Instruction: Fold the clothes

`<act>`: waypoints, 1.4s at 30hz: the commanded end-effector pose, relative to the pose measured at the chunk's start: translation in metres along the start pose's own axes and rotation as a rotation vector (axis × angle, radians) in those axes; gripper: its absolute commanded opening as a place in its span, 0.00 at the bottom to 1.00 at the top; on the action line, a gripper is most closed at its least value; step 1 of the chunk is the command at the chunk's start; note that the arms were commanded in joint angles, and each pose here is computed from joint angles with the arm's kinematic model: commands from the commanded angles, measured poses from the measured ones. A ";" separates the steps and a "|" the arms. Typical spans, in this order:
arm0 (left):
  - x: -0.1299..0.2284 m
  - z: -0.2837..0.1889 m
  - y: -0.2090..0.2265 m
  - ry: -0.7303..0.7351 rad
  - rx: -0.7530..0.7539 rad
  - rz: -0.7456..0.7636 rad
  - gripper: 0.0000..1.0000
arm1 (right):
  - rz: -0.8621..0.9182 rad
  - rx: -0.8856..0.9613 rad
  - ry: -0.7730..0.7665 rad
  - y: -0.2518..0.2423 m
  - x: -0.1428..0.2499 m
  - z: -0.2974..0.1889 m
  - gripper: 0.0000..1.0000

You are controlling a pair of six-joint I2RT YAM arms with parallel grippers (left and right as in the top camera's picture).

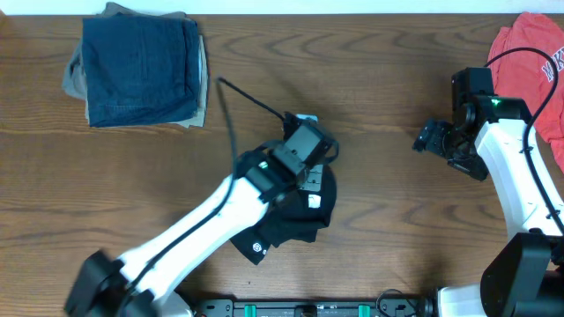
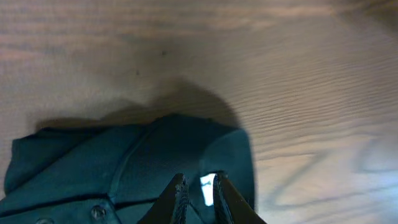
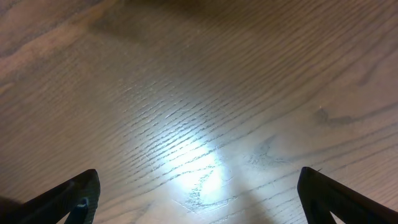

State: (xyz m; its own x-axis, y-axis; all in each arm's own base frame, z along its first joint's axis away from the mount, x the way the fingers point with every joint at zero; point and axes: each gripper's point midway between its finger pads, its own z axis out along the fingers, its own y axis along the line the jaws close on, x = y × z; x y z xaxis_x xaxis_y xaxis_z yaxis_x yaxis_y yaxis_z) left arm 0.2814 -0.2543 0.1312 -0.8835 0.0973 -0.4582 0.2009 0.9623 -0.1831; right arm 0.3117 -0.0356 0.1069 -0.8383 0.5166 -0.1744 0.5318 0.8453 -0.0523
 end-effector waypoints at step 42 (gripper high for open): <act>0.065 -0.031 0.052 0.270 -0.120 -0.008 0.53 | -0.004 0.014 -0.013 -0.003 -0.003 -0.001 0.99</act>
State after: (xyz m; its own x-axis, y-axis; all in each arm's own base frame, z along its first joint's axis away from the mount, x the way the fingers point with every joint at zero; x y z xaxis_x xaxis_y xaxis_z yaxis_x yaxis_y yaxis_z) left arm 0.2268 -0.1959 0.1368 -0.9557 0.1289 -0.2645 0.1626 0.9806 -0.1096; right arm 0.3118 -0.0356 0.1069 -0.8382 0.5166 -0.1748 0.5318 0.8453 -0.0521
